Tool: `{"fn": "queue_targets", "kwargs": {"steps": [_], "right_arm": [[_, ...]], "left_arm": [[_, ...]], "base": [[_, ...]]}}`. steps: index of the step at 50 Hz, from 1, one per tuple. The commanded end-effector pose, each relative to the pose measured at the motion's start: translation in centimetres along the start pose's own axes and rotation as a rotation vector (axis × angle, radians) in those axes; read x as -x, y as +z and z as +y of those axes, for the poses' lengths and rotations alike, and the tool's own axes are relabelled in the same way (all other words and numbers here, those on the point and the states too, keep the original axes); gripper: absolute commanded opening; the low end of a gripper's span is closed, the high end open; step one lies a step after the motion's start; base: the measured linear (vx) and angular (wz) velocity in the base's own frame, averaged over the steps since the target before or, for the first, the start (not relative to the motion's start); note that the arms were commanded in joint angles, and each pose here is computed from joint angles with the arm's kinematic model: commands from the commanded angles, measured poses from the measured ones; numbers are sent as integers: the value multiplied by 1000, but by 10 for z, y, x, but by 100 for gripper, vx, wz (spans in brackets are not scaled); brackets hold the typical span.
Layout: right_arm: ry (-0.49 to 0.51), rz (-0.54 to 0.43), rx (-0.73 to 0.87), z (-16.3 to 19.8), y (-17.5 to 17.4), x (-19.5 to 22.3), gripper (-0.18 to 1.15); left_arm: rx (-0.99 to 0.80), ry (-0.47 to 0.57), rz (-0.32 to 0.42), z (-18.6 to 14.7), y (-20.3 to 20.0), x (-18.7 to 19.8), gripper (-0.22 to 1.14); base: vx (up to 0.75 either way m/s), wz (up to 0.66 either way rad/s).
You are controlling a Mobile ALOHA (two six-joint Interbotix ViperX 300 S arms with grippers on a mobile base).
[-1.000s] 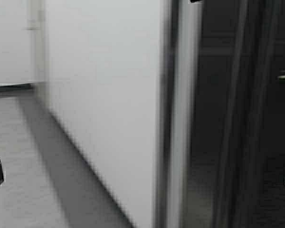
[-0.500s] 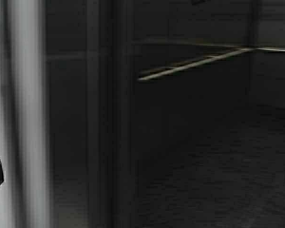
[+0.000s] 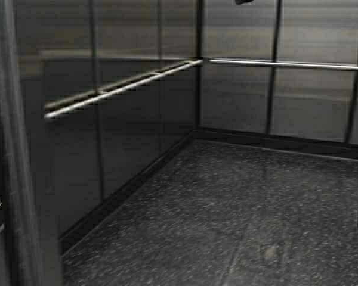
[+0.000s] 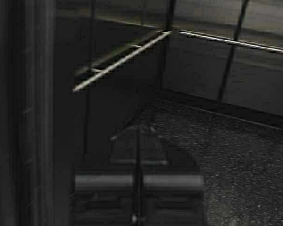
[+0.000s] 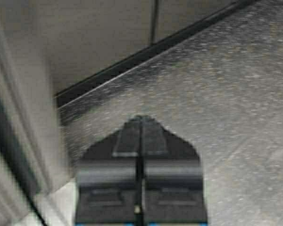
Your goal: Navigate to elevator, push the call button, then enter the elevator
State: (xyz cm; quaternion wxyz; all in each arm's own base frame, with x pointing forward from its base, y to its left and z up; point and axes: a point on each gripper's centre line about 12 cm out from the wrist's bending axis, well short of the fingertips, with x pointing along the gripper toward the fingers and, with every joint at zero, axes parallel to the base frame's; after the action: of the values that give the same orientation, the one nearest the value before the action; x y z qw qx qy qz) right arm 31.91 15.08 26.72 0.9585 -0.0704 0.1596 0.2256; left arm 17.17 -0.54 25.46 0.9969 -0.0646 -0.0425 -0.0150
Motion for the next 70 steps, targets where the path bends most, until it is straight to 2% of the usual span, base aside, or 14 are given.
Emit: {"fn": "queue_targets", "kwargs": {"steps": [1, 17, 35, 61, 67, 70], "right_arm": [[0, -54, -2, -1, 19, -4, 6], [1, -26, -2, 0, 8, -2, 6], [2, -22, -4, 0, 5, 1, 6], [32, 20, 6, 12, -10, -4, 6], [26, 4, 12, 10, 2, -9, 6], [28, 43, 26, 10, -12, -9, 6]], "left_arm": [[-11, 0, -6, 0, 4, -3, 2], [-11, 1, 6, -1, 4, -7, 2], [-2, 0, -15, -1, 10, -10, 2], [-13, -11, -17, -3, 9, -9, 2], [-28, -5, 44, -3, 1, -23, 2], [-16, -5, 68, -2, -4, -24, 2]], "base": [[39, -25], [48, -15], [51, -15], [52, -32], [47, -14], [50, -14]]}}
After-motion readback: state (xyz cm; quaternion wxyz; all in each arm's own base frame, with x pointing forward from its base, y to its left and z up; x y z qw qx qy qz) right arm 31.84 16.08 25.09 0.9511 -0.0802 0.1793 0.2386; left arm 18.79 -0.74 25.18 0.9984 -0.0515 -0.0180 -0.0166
